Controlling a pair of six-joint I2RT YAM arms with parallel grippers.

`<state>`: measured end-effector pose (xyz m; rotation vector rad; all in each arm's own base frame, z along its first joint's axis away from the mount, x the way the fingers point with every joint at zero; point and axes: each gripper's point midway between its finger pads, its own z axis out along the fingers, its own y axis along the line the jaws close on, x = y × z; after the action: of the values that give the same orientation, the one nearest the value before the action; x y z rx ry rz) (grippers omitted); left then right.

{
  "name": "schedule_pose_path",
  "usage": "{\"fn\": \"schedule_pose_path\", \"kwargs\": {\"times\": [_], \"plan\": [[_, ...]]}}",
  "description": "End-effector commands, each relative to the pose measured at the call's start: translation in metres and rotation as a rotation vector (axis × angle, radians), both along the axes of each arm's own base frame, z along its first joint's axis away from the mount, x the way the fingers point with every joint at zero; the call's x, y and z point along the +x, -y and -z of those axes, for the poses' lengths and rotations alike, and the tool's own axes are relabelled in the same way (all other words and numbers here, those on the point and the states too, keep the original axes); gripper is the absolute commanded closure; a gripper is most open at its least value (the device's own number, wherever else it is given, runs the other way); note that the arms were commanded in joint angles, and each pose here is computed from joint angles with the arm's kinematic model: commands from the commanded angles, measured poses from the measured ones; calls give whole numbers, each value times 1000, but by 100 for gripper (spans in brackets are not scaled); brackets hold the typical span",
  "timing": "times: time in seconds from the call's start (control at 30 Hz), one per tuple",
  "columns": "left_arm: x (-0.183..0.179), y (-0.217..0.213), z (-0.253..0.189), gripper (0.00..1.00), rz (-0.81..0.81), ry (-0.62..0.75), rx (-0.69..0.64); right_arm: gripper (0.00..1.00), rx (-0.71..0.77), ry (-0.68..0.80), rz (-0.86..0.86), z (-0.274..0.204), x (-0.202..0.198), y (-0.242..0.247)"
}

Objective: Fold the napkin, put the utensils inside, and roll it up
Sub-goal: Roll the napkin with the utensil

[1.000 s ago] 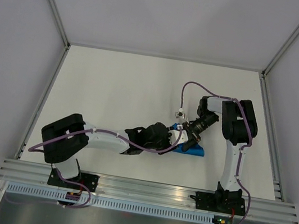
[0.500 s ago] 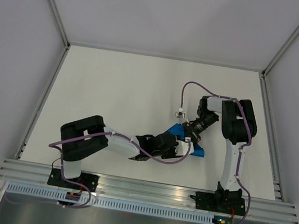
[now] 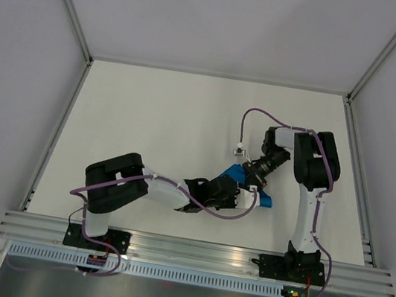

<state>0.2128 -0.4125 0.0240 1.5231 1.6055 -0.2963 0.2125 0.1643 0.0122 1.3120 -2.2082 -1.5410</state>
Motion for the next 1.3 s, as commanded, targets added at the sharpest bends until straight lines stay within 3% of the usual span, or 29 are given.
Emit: {"fn": "schedule_pose_path", "kwargs": {"times": [0.0,0.13,0.23,0.5,0.9,1.07,1.27], "plan": [[-9,5,18,69,58,-63,44,87,-22,194,-71,37,27,8],[-19,1,32,86,89,-156,63,77,-28,222,-60,31,31,7],[-26,-2,42,96,110,-224,83,60,-29,253,-44,19,36,5],[-33,-13,53,98,103,-415,88,42,-51,404,47,-28,60,2],[-19,-24,55,98,15,-733,48,38,-91,700,367,-93,113,41],[-12,-19,49,98,4,-872,25,36,-65,934,398,-114,97,51],[-3,-24,53,98,-35,-1023,25,34,-99,1155,316,-94,67,49]]}}
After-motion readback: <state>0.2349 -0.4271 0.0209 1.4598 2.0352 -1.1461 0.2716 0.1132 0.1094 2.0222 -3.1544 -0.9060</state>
